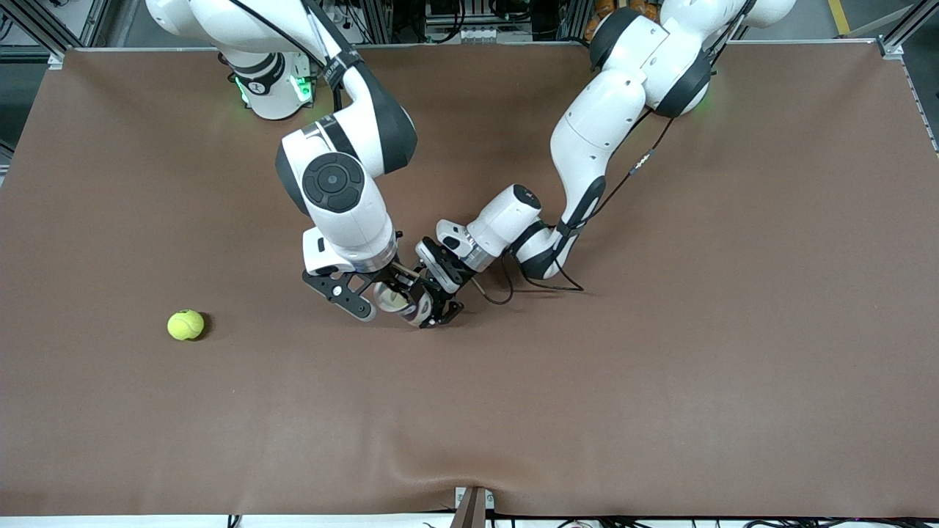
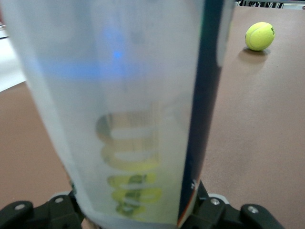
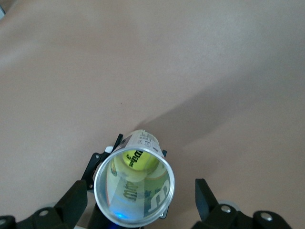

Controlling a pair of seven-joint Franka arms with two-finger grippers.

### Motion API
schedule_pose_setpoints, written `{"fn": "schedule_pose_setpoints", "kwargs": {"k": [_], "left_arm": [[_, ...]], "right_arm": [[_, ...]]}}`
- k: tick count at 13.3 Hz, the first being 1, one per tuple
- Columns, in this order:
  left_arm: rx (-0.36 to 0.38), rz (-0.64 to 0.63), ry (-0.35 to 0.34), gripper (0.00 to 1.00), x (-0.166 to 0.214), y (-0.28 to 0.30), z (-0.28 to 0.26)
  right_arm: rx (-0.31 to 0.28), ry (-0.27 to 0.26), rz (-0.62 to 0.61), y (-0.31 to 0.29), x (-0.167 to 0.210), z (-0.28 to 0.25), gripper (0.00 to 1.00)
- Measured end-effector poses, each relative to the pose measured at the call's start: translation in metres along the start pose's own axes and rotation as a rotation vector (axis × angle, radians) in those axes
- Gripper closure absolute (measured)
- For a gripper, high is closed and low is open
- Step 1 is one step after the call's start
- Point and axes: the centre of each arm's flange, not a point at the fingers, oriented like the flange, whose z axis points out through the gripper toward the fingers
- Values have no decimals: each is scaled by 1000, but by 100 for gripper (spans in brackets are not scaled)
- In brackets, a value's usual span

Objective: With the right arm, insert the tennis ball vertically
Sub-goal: 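Open the right gripper to drop the ball into the can, then reach and grasp the second tennis ball with the right gripper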

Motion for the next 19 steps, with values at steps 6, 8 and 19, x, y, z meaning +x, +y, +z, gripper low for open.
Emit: {"fn": "schedule_pose_setpoints", "kwargs": {"k": [6,8,19], "left_arm": [[1,0,0,15,0,-1,0],[2,0,0,11,0,-2,0],[8,-1,5,6,2,-6,-1]], "right_arm": [[-66,-54,-85,89,114,-37,0],[-105,-106,-146,132,153,-37,0],[-93,-99,-456,347,335,38,0]]}}
